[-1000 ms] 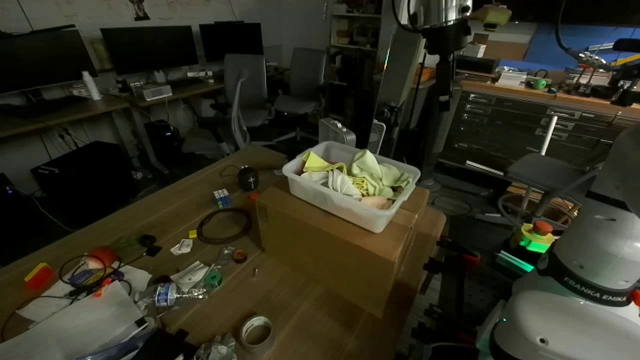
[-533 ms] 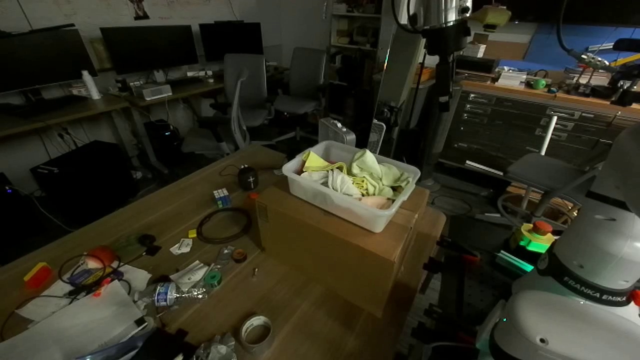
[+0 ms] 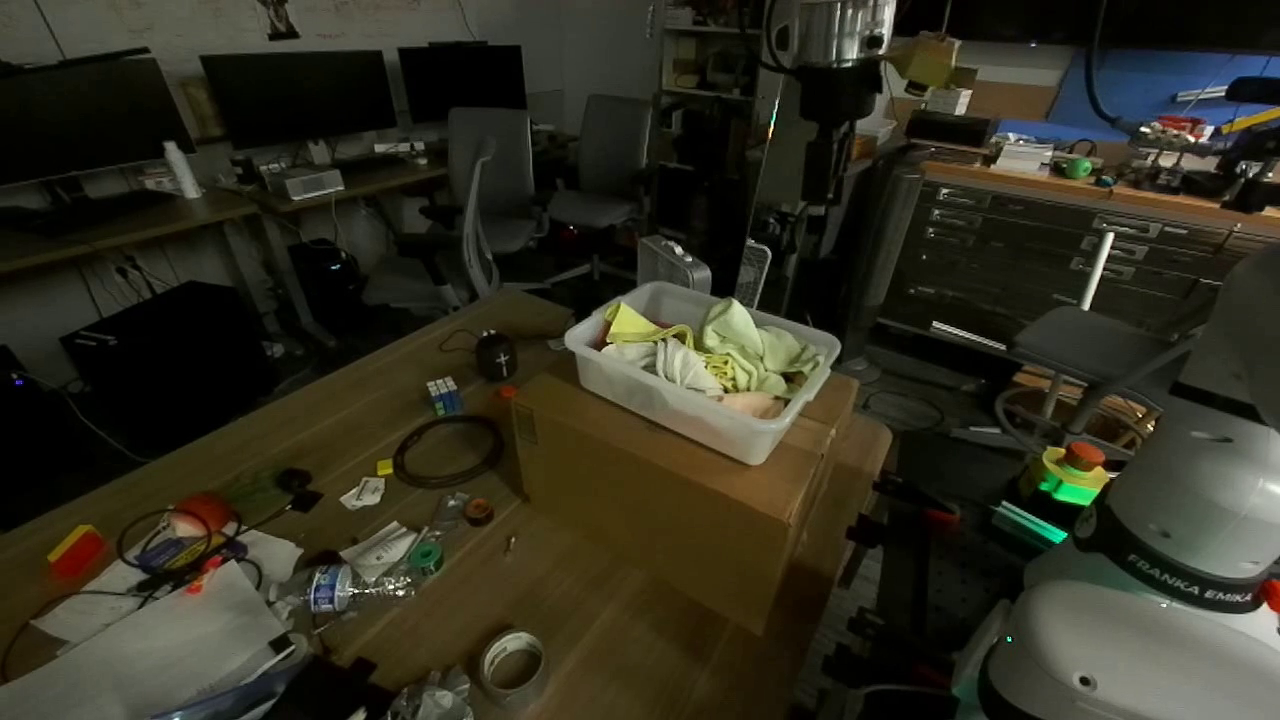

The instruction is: Remove the contents from the storage box and put them on the table

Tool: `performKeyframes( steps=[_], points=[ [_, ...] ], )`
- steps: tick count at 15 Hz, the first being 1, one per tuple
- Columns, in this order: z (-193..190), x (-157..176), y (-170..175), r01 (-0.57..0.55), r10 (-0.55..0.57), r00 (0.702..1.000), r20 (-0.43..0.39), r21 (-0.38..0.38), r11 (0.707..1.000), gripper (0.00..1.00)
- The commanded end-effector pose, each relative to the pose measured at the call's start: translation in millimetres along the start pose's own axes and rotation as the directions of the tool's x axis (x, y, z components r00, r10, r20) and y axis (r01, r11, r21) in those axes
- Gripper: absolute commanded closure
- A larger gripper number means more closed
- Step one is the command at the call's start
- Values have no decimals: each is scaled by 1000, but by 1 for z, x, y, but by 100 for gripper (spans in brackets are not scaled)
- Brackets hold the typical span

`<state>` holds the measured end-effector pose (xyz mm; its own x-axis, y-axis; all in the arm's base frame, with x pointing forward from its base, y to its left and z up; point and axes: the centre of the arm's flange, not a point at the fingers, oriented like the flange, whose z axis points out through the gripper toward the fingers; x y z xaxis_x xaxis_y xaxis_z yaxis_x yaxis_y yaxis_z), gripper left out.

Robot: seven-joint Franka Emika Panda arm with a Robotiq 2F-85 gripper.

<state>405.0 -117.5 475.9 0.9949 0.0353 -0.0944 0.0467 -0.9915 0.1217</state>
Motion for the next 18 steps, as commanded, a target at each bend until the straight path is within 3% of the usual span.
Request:
performKeyframes(
  steps=[1, 5, 11, 18],
  points=[
    [19, 32, -27, 0, -1, 999, -44, -27, 1000, 0],
    [59, 59, -48, 24, -21, 999, 41, -65, 998, 0],
    [110, 87, -49, 117, -112, 978, 177, -18, 993, 0],
    [116, 113, -37, 171, -168, 967, 193, 1, 985, 0]
  ],
)
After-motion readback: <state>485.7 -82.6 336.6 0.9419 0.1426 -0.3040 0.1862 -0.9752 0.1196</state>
